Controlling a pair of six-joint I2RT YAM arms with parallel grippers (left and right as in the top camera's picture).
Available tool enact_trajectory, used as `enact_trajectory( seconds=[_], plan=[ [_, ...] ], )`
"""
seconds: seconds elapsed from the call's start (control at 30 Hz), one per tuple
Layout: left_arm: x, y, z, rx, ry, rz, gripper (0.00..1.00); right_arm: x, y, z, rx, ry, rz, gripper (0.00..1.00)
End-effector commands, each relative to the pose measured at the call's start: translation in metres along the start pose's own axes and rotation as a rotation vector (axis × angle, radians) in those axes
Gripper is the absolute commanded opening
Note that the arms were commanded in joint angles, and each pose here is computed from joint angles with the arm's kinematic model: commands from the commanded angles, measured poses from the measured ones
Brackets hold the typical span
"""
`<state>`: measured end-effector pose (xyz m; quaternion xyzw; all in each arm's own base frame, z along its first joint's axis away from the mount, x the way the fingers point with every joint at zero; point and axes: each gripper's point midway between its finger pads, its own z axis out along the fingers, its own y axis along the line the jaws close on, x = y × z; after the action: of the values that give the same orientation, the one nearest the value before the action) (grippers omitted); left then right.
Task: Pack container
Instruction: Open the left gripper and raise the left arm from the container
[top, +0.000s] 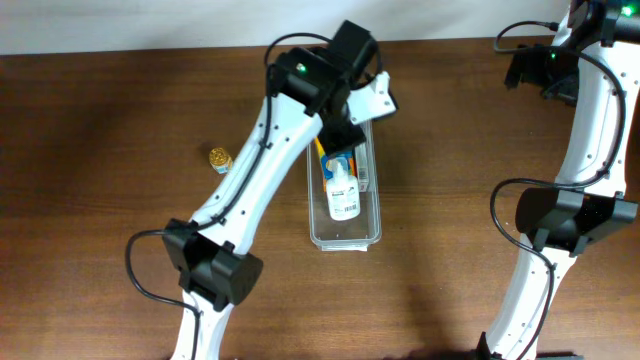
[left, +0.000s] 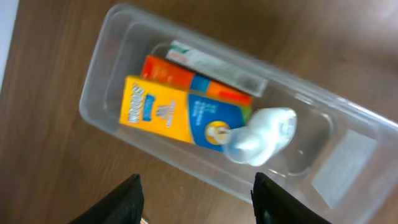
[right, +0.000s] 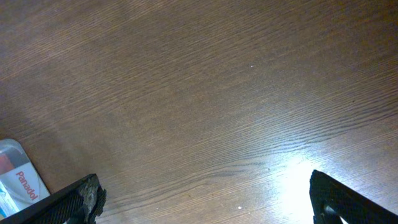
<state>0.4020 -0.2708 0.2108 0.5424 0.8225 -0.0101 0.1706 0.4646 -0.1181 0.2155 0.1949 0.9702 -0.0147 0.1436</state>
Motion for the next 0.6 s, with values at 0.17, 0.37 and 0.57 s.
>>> enact_trajectory(
  seconds=[0.17,0.37,0.57],
  plan=[
    [0.032,0.056,0.023,0.007,0.002,-0.345,0.56,0.002,0.001,-0.003,-0.005,0.001,0.0,0.98],
    [0.081,0.122,0.016,-0.181,0.033,-0.776,0.55,0.002,0.001,-0.003,-0.005,0.001,0.0,0.98],
    [0.159,0.153,0.021,-0.178,0.126,-1.12,0.56,0.002,0.001,-0.003,-0.005,0.001,0.0,0.98]
  ],
)
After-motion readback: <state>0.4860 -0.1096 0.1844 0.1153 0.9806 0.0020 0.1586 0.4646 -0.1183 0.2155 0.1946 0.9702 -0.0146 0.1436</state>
